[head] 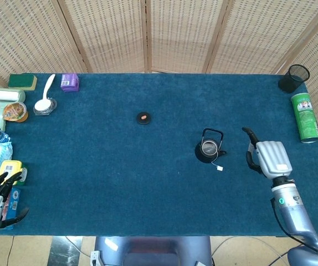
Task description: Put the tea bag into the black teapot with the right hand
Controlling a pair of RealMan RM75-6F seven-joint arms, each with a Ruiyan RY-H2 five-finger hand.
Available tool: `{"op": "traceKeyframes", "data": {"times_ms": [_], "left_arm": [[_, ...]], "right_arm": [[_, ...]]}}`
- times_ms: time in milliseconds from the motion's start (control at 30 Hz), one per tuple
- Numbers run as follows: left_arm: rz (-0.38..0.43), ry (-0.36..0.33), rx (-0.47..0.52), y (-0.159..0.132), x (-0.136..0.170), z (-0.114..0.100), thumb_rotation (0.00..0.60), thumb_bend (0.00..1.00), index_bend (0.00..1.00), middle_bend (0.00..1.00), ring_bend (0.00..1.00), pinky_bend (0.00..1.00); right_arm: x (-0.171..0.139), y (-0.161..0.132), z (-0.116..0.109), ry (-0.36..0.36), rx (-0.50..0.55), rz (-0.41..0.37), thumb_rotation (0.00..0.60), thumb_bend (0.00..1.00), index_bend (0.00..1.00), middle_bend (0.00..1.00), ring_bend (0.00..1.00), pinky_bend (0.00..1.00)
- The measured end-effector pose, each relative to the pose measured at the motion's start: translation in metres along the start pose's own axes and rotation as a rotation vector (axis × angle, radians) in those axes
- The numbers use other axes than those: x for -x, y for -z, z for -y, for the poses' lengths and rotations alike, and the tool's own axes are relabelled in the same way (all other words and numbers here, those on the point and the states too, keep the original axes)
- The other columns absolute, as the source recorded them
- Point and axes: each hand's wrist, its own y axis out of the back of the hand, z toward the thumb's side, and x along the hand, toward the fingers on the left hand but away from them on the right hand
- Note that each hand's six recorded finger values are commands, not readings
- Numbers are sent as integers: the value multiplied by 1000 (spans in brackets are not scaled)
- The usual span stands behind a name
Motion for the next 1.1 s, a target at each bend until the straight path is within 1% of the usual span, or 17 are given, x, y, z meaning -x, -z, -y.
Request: {"op": "traceKeyframes", "data": {"times_ms": [167,233,333,500,633,733,833,933,1100], "left_arm": [[-3,-18,1,1,3,-1,600,276,79,191,27,117],[0,-23,0,0,4,-3,600,277,79,190,28,117],[4,-30,0,-2,7,-4,600,277,79,190,28,117],[20,-15,1,-6,12,-3,600,276,79,190,28,117],[48,13,2,-15,19,0,600,276,79,190,28,117],[50,22,2,-16,21,1,600,276,79,190,28,117],[52,32,-1,-17,23,3,600,277,79,190,28,117],[56,34,1,-20,23,3,600,277,79,190,28,117],[64,31,-1,-25,23,1,600,276,79,190,28,117]], "right_arm": [[-22,12,6,28,20,34,600,519,105,402,430,487],[-31,17,8,37,29,53,600,499,105,392,415,469],[-47,26,11,55,40,88,600,479,105,390,411,463],[-78,42,19,75,64,144,600,444,106,390,402,446],[-115,60,23,106,82,218,600,416,113,390,400,441],[-142,69,31,104,94,256,600,399,133,390,400,441],[-159,76,35,102,103,284,600,394,134,390,400,441],[-168,81,35,110,106,293,600,394,134,391,401,441],[-167,82,31,125,112,284,600,393,135,390,399,441]]}}
